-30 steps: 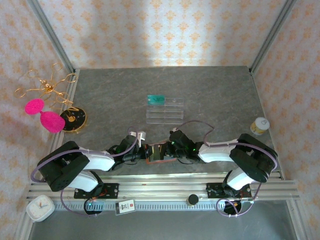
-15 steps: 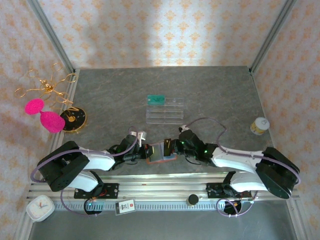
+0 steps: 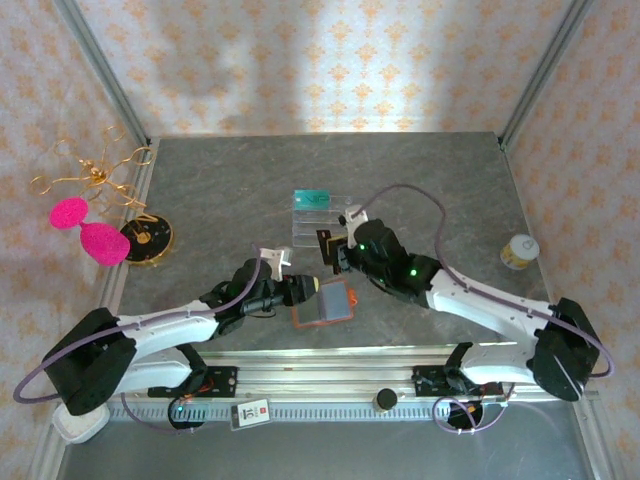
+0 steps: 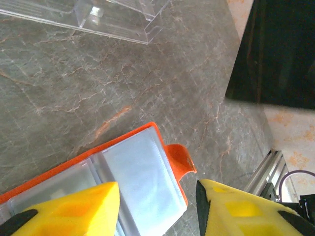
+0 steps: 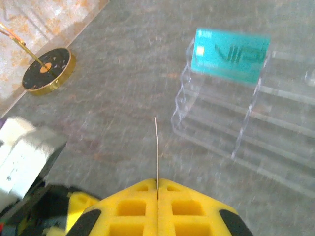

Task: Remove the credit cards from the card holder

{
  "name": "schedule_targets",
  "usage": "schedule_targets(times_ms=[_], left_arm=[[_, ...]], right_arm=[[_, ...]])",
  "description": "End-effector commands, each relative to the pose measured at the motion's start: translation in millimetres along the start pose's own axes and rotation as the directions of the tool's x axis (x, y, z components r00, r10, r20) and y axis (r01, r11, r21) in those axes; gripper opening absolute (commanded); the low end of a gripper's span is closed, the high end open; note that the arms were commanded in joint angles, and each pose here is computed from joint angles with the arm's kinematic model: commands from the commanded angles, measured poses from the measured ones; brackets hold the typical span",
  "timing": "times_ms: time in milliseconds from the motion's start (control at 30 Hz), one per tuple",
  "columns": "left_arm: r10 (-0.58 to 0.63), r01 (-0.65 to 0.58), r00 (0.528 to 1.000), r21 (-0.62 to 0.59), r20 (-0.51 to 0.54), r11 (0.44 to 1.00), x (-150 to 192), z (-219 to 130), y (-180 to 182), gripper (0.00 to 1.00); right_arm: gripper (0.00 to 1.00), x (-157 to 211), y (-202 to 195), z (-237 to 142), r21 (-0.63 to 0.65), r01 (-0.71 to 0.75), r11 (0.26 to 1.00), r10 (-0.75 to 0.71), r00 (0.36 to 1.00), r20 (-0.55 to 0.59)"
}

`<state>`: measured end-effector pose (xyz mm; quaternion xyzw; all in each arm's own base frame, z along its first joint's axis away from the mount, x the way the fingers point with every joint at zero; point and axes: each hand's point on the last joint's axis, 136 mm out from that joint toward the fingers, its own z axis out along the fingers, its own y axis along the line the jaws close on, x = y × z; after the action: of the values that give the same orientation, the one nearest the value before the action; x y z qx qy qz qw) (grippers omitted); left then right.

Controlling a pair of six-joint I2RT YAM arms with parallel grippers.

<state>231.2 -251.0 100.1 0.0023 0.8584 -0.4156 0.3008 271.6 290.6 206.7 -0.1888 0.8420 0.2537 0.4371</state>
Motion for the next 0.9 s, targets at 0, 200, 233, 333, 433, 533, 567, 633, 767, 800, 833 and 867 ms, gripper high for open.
schedule_targets(times_ms=[0, 200, 233, 333, 433, 533, 567, 633, 767, 800, 833, 867], left_arm=[[-0.006, 0.005, 1.000, -0.049, -0.017, 0.999, 3.4, -2.2, 10.0, 0.48], [-0.030, 0.028, 0.998, -0.055, -0.046, 0.998, 9.7, -3.1, 15.6, 0.48], [-0.033, 0.030, 0.998, -0.053, -0.049, 0.998, 10.0, -3.3, 15.8, 0.49], [-0.039, 0.036, 0.998, -0.054, -0.052, 0.998, 8.7, -4.3, 16.4, 0.49], [-0.039, 0.038, 0.998, -0.036, -0.051, 0.999, 4.7, -5.1, 12.4, 0.49], [-0.036, 0.033, 0.997, -0.050, -0.065, 0.998, 1.7, -4.7, 11.9, 0.49], [-0.036, 0.032, 0.997, -0.062, -0.066, 0.998, 0.4, -5.3, 13.3, 0.49], [-0.040, 0.034, 0.997, -0.094, -0.065, 0.995, -0.9, -6.9, 19.8, 0.50], [-0.062, 0.053, 0.996, -0.138, -0.061, 0.989, -3.8, -11.6, 32.2, 0.50], [-0.069, 0.059, 0.996, -0.144, -0.060, 0.988, -4.2, -12.7, 34.3, 0.50], [-0.074, 0.065, 0.996, -0.146, -0.058, 0.987, -5.0, -13.5, 35.3, 0.50], [-0.079, 0.069, 0.995, -0.149, -0.058, 0.986, -4.7, -14.3, 36.5, 0.50]], right_arm=[[0.00, -29.4, -9.0, 3.6, 0.079, 0.258, 0.963, -0.261, 0.965, 0.027], [0.00, -62.8, -15.4, 30.2, 0.083, 0.509, 0.857, -0.503, 0.861, -0.080], [0.00, -66.1, -18.5, 34.1, 0.076, 0.533, 0.843, -0.525, 0.845, -0.103], [0.00, -75.4, -27.7, 42.5, 0.036, 0.595, 0.803, -0.583, 0.796, -0.163], [0.00, -82.0, -32.7, 47.6, -0.020, 0.628, 0.778, -0.620, 0.761, -0.189], [0.00, -85.1, -22.0, 54.4, -0.122, 0.647, 0.753, -0.658, 0.731, -0.182], [0.00, -85.0, -15.8, 58.1, -0.162, 0.651, 0.742, -0.671, 0.721, -0.175], [0.00, -79.8, -9.3, 67.6, -0.226, 0.657, 0.719, -0.693, 0.700, -0.171], [0.00, -68.3, -12.3, 91.6, -0.285, 0.681, 0.675, -0.736, 0.643, -0.209], [0.00, -64.8, -15.8, 97.7, -0.291, 0.686, 0.666, -0.745, 0.628, -0.226], [0.00, -64.2, -18.8, 102.1, -0.293, 0.693, 0.659, -0.752, 0.615, -0.236], [0.00, -63.0, -21.5, 107.3, -0.294, 0.700, 0.651, -0.759, 0.603, -0.247]])
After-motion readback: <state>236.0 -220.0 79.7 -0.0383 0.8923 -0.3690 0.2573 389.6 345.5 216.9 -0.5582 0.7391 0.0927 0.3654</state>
